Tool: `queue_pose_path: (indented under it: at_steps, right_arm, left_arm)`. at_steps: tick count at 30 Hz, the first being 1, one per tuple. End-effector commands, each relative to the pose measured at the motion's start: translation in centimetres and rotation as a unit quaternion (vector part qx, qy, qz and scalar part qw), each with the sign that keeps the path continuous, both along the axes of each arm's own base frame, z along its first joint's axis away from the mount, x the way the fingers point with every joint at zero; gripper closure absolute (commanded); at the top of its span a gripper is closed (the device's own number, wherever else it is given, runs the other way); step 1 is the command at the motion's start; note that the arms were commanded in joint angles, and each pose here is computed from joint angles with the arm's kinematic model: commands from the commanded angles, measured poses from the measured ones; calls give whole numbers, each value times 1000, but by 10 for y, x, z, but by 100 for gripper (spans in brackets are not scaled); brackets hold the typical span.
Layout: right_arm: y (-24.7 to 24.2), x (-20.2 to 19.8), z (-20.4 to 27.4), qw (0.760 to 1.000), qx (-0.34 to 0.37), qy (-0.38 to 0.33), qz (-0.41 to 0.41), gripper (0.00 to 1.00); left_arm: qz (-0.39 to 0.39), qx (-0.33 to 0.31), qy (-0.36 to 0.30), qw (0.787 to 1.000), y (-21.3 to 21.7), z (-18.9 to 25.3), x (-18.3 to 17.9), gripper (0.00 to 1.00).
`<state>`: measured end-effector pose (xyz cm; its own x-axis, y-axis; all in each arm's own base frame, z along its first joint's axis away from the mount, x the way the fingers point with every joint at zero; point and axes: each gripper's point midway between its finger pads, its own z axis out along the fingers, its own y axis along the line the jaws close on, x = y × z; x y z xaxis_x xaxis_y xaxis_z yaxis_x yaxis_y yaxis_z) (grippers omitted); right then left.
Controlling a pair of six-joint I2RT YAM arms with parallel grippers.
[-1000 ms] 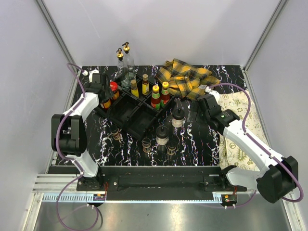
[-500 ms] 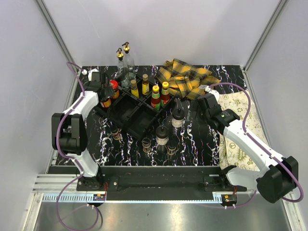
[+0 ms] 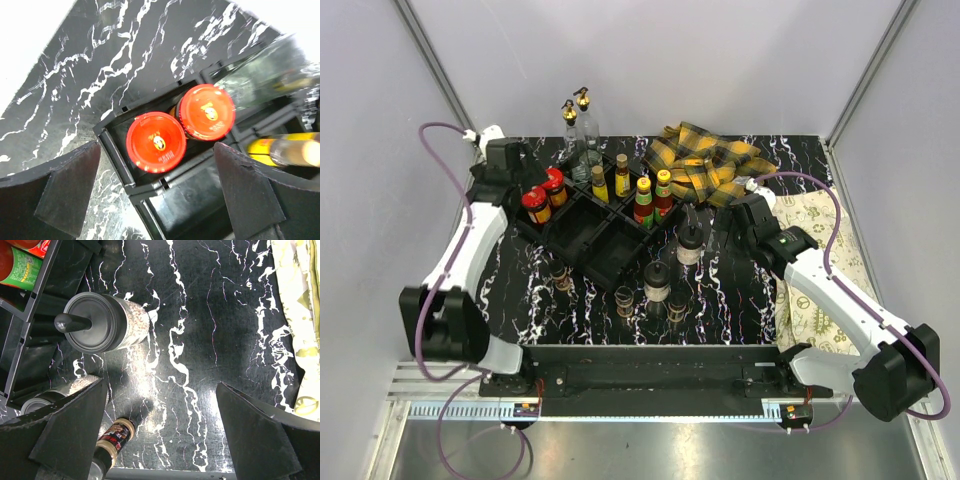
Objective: Organize the condiment bottles
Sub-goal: Pick up the bottle from the center of the board.
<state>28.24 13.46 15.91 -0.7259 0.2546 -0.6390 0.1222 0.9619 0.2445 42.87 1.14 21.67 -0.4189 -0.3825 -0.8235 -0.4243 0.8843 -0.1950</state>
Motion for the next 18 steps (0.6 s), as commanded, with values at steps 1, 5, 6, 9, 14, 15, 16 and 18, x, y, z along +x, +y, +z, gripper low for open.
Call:
queue_pose_path:
  at_steps: [1,5,6,9,14,15,16,18]
  right_arm:
    - [5,5,11,1000,25,-16,-4,0]
    - [5,0,8,1000,29,-11,-1,0]
    - [4,0,8,999,29,-12,-3,0]
    - [3,-2,6,1000,28,-12,-4,0]
    - [-1,-6,-2,1000,25,-3,-9,0]
    - [0,-7,-2,1000,28,-3,-11,0]
    - [0,-7,-4,1000,29,0,-11,0]
    - [1,-8,-5,1000,30,1,-11,0]
  left_arm:
    - [-18,-12,-43,999,-6,31,-19,1]
    - [-67,-46,-52,995,-25,36,-48,1]
    - [-80,-64,-46,994,-32,33,-56,1]
    - [-105,-103,-52,988,-47,32,-81,1]
    - [-141,-134,-63,979,-62,28,-115,1]
    - [-142,-138,-53,979,-63,22,-122,1]
    - [-141,-139,-43,979,-63,12,-128,1]
    - [-128,-135,-27,982,-58,-3,-135,1]
